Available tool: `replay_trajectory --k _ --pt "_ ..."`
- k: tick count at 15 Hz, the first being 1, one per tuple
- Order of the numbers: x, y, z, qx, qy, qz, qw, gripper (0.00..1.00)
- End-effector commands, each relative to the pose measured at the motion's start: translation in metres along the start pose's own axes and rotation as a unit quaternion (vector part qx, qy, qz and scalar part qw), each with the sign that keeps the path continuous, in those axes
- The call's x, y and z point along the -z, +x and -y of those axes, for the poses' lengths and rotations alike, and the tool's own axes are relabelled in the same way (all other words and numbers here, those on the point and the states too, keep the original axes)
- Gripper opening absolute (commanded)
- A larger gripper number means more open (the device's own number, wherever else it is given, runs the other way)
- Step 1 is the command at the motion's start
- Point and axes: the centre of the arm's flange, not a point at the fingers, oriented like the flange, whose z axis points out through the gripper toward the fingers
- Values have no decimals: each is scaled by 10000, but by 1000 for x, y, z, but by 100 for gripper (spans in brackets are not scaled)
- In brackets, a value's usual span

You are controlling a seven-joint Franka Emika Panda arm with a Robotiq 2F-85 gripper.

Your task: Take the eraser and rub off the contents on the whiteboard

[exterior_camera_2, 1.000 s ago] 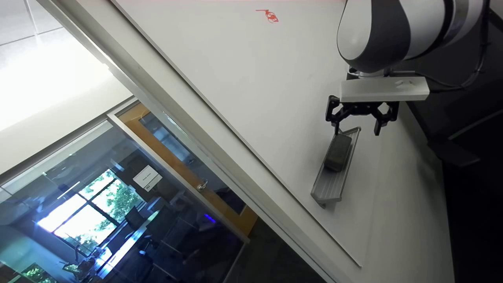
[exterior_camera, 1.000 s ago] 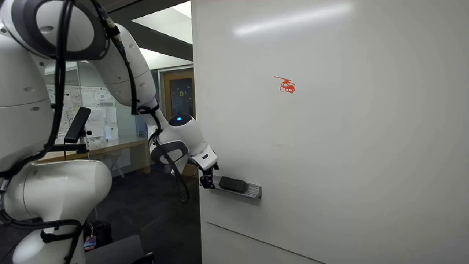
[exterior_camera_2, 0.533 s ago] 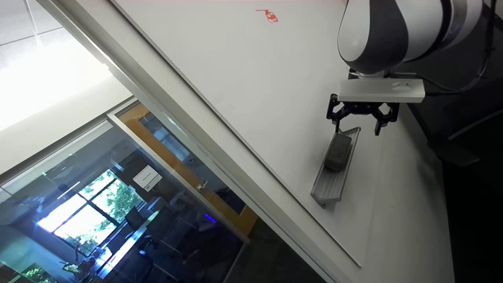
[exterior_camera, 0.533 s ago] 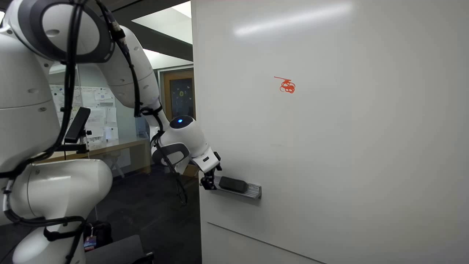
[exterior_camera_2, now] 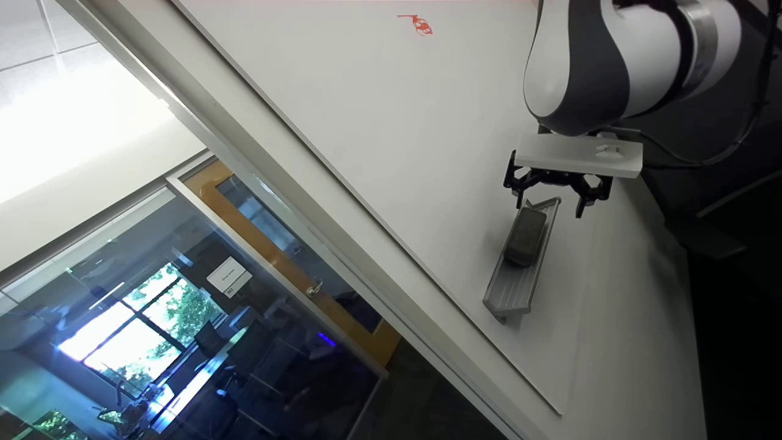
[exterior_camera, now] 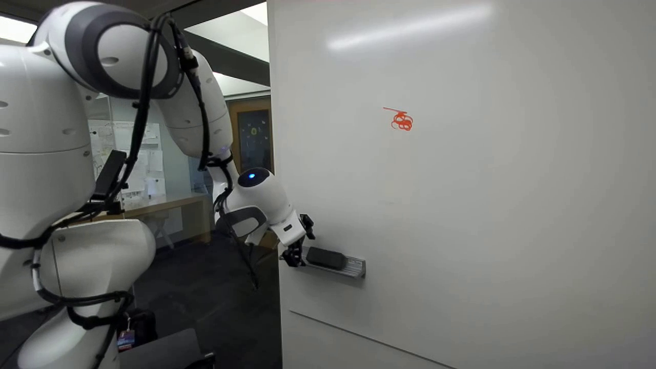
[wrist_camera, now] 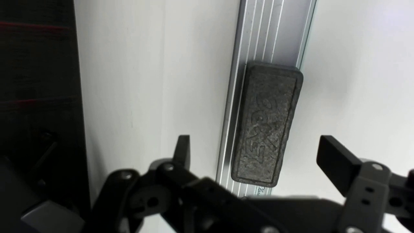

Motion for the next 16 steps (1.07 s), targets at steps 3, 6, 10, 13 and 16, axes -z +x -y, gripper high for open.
replay_trajectory --k 3,6,10,13,16 --pt "-54 0 3 -203 136 -47 9997 100" --pt "-60 3 12 -231 180 -69 9995 100" --pt "-69 7 19 -325 157 -75 9993 100" --pt "-76 8 17 -359 135 -70 9992 100" --pt "-81 9 19 -380 173 -67 9991 100"
